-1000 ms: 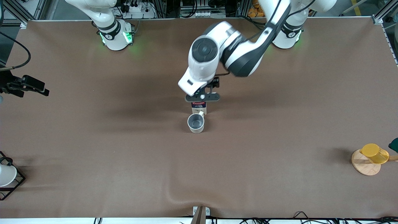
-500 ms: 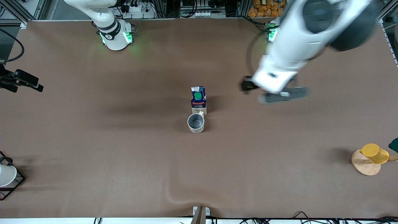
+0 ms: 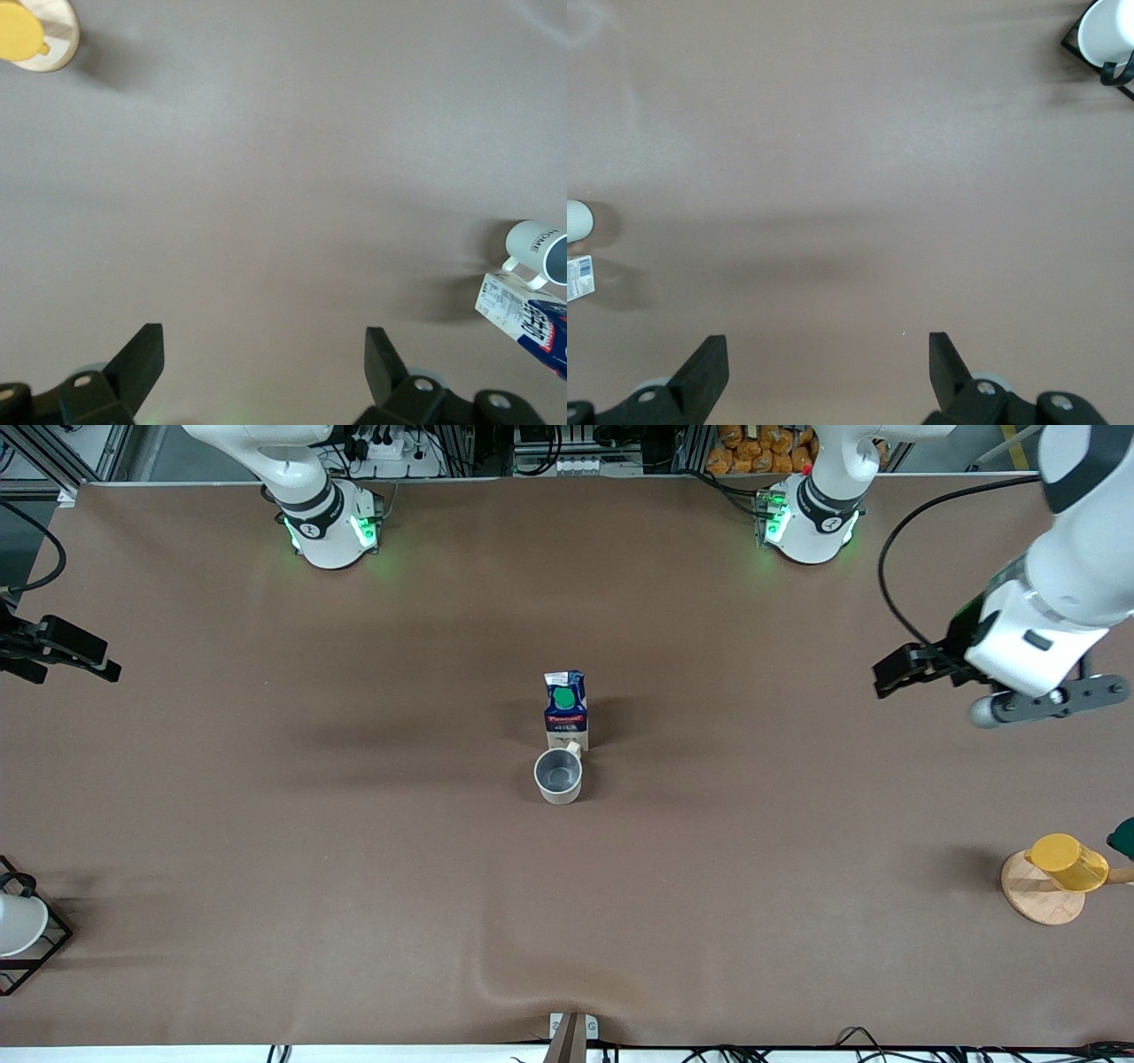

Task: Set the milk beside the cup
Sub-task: 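Open the left gripper and lift it away from the carton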

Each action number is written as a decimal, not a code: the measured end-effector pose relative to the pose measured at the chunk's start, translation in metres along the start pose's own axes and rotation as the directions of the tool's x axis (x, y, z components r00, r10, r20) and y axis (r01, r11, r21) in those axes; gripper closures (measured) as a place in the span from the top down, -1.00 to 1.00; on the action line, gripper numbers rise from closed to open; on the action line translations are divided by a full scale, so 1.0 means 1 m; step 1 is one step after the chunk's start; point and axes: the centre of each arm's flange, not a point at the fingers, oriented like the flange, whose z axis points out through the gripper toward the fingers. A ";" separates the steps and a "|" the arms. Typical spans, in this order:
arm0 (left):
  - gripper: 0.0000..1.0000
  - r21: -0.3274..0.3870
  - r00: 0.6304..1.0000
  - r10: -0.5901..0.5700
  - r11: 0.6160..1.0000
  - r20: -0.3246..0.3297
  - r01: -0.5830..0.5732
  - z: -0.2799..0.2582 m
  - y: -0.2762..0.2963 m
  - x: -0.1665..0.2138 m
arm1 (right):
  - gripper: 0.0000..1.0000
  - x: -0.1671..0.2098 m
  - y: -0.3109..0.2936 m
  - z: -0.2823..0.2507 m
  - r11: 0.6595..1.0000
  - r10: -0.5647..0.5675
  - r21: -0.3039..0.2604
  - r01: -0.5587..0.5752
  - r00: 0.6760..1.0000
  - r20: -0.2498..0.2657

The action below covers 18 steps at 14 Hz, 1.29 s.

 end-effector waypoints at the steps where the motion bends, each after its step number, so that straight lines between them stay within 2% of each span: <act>1: 1.00 -0.001 1.000 0.002 1.000 -0.002 -0.002 -0.002 -0.007 0.000 | 1.00 0.000 -0.002 0.000 1.000 -0.006 -0.017 0.006 1.000 0.000; 18: 1.00 -0.003 1.000 0.021 1.000 0.008 -0.021 -0.029 -0.073 -0.011 | 1.00 0.001 -0.006 0.000 1.000 -0.009 -0.030 0.009 1.000 -0.001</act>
